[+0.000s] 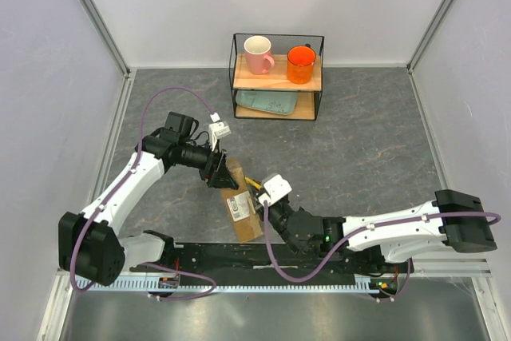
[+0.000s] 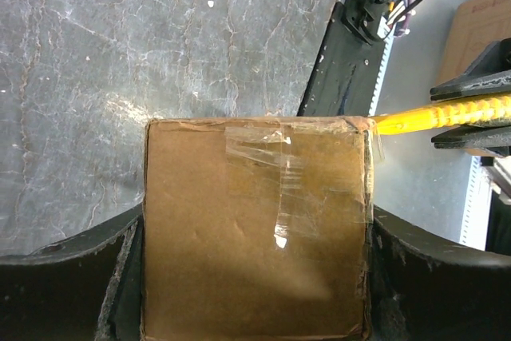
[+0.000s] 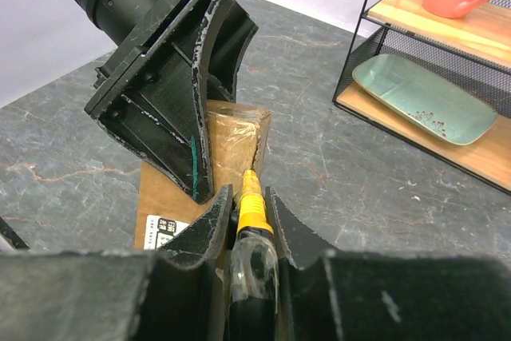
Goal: Unpack the express box
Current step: Cut the express box at the center of the board.
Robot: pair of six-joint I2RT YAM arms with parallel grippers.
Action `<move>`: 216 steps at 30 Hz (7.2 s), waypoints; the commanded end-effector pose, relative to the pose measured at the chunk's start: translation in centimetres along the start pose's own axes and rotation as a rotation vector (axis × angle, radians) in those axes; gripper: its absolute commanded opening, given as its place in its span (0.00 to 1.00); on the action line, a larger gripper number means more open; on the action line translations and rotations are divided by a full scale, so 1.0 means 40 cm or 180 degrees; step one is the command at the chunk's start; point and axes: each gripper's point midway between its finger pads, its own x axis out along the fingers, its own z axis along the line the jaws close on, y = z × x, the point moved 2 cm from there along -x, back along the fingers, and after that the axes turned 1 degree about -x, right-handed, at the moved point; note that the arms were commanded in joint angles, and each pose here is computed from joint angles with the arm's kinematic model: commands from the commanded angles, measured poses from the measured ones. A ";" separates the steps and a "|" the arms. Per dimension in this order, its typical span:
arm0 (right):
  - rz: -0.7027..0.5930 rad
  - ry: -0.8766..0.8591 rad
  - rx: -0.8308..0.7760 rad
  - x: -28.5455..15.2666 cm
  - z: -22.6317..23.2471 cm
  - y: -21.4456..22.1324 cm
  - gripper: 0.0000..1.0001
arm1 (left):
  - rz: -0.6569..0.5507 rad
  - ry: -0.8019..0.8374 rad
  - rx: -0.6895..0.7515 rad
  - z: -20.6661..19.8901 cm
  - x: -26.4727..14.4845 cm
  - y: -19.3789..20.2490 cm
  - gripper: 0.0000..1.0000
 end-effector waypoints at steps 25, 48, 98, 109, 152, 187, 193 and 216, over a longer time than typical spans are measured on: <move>-0.0318 0.0463 -0.0144 -0.009 -0.034 -0.056 0.24 | -0.0141 -0.0245 0.0823 -0.010 -0.014 -0.078 0.18; -0.0420 0.0404 -0.0328 0.014 -0.003 -0.071 0.32 | -0.0154 -0.0219 0.0823 -0.017 -0.014 -0.076 0.18; 0.0066 0.0129 -0.0432 -0.040 0.016 0.090 0.00 | -0.0173 -0.0260 0.0638 0.001 -0.004 -0.090 0.16; -0.0150 0.0171 -0.0307 -0.064 -0.036 -0.039 0.00 | -0.0130 -0.0502 0.1148 -0.019 -0.065 -0.174 0.17; -0.0653 0.0148 -0.0026 0.028 0.006 -0.114 0.00 | 0.0141 -0.0191 0.0941 -0.010 -0.008 -0.035 0.25; -0.0576 0.0167 -0.0034 0.024 -0.014 -0.093 0.00 | 0.0135 -0.0146 0.0920 -0.015 -0.002 -0.033 0.26; -0.0553 0.0176 -0.0027 0.039 -0.011 -0.080 0.00 | 0.0130 -0.0142 0.0924 -0.018 -0.003 -0.032 0.26; -0.0047 0.0122 -0.0254 0.042 -0.002 0.105 0.00 | 0.0141 -0.0180 0.0871 -0.009 0.000 -0.026 0.25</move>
